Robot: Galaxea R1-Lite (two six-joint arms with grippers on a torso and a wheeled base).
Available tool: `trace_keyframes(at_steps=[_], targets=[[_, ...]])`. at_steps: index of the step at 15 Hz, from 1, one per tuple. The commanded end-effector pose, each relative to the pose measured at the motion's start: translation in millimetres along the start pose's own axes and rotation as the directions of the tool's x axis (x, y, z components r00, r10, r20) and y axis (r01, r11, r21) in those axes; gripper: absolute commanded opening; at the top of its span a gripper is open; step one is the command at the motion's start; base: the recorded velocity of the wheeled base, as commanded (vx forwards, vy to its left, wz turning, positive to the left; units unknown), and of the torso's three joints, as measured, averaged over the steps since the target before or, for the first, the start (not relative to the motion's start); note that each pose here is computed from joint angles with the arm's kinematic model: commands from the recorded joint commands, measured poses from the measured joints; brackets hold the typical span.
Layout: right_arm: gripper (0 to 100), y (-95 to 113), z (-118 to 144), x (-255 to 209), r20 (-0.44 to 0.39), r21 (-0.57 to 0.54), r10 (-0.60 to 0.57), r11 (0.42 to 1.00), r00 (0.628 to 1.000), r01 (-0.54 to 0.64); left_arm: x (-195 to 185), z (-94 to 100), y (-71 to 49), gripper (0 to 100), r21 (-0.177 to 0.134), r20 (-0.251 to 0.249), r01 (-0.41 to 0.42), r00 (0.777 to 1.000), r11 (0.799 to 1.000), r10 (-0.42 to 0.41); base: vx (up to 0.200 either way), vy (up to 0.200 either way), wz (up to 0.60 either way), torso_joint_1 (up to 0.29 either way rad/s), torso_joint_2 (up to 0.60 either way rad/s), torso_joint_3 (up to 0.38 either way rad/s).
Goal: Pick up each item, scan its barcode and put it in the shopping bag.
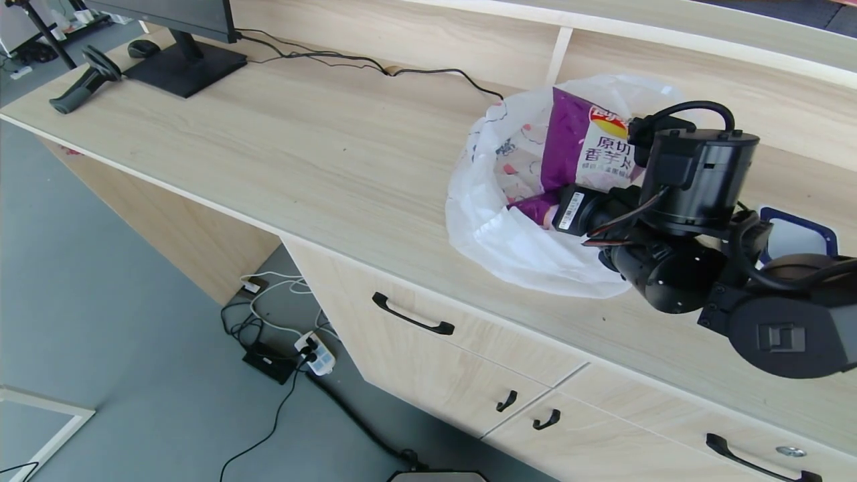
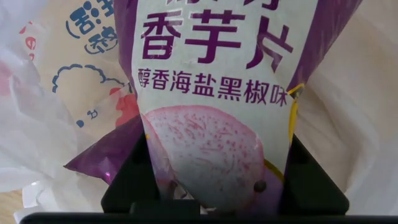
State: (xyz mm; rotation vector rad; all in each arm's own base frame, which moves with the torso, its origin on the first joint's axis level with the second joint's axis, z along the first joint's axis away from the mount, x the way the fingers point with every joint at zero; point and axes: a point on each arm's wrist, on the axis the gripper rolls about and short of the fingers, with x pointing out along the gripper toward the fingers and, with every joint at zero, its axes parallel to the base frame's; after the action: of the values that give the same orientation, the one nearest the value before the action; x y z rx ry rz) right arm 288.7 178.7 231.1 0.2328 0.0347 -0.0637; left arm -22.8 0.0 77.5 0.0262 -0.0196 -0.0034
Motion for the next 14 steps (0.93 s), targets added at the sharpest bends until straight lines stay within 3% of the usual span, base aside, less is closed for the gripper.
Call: trace_keyframes(at_steps=[1,5,6,11,14], targets=[[0,4.2,-7.7,7.6,-0.012,-0.008,-0.005,1.0,1.0,0.005,0.1,0.1,0.0,100,0.0,-0.001,-0.001,1.0,1.0,0.001,0.0,0.0,0.0,0.0,0.0,0.0],[0,11.9,-5.5,9.3,0.0,0.005,0.013,1.0,1.0,-0.013,0.1,0.1,0.0,100,0.0,-0.001,-0.001,1.0,1.0,0.001,0.0,0.0,0.0,0.0,0.0,0.0],[100,12.0,-5.3,9.3,0.001,0.007,0.013,1.0,1.0,-0.013,0.1,0.1,0.0,100,0.0,-0.001,-0.001,1.0,1.0,0.001,0.0,0.0,0.0,0.0,0.0,0.0],[100,21.5,24.0,10.5,0.091,0.068,0.032,0.997,0.995,-0.039,0.1,0.1,0.0,100,0.0,-0.001,-0.001,1.0,1.0,0.001,0.0,0.0,0.0,0.0,0.0,0.0],[100,14.5,56.9,-9.3,0.168,0.091,0.027,0.995,0.985,-0.043,0.1,0.1,0.0,100,0.0,-0.001,-0.001,1.0,1.0,0.001,0.0,0.0,0.0,0.0,0.0,0.0]])
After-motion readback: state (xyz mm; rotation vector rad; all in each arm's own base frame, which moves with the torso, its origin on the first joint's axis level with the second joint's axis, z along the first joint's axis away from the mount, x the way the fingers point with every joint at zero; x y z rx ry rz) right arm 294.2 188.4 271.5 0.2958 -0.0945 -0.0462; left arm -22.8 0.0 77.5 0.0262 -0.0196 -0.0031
